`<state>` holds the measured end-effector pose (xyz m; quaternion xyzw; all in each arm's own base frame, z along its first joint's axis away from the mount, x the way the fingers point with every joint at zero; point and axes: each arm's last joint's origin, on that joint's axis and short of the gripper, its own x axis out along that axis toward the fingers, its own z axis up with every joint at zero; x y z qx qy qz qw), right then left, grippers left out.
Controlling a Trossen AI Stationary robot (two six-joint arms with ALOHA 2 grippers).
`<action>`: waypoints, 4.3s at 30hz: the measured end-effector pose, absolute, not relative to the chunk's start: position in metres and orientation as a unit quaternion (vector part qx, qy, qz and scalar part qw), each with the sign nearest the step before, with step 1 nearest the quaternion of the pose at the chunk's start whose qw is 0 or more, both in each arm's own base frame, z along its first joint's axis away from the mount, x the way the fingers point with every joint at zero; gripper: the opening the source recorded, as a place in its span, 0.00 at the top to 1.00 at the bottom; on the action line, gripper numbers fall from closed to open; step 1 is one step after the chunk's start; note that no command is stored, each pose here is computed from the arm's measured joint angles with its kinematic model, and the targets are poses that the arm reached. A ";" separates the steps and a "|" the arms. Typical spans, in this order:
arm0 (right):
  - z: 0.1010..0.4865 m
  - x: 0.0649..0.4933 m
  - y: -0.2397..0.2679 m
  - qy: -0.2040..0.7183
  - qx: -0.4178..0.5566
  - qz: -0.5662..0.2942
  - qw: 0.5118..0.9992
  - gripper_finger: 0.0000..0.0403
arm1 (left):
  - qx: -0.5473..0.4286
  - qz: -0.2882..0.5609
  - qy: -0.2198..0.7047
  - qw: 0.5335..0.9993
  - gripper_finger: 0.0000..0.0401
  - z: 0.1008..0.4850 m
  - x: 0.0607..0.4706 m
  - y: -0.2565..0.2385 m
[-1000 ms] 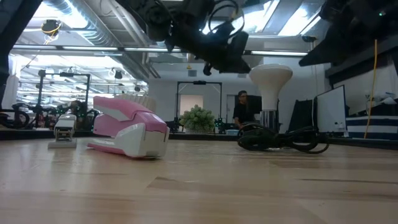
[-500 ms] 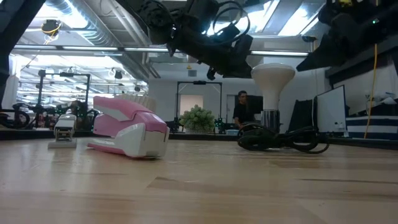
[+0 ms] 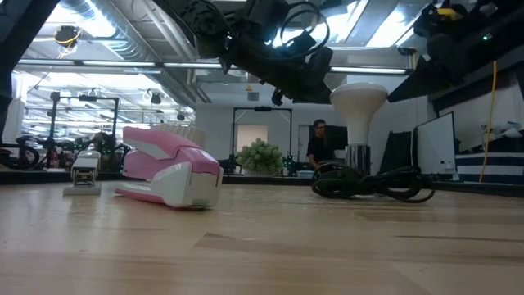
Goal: Screw lightbulb
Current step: Remove the lightbulb from the lamp
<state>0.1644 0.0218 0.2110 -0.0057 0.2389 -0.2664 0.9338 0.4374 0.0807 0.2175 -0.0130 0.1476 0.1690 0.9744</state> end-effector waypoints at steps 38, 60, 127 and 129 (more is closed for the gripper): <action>0.185 0.195 -0.004 0.283 -0.026 -0.338 0.897 0.99 | -0.028 0.137 0.185 0.973 1.00 0.209 0.442 0.019; 0.177 0.182 -0.009 0.380 0.020 -0.240 0.893 0.99 | -0.011 0.199 0.251 0.947 1.00 0.218 0.424 0.016; 0.224 0.157 -0.007 0.230 0.076 -0.199 0.950 0.99 | 0.006 0.186 0.194 0.963 1.00 0.231 0.430 0.033; 0.224 0.156 -0.008 0.230 0.074 -0.205 0.948 0.99 | 0.003 0.184 0.193 0.964 1.00 0.231 0.430 0.031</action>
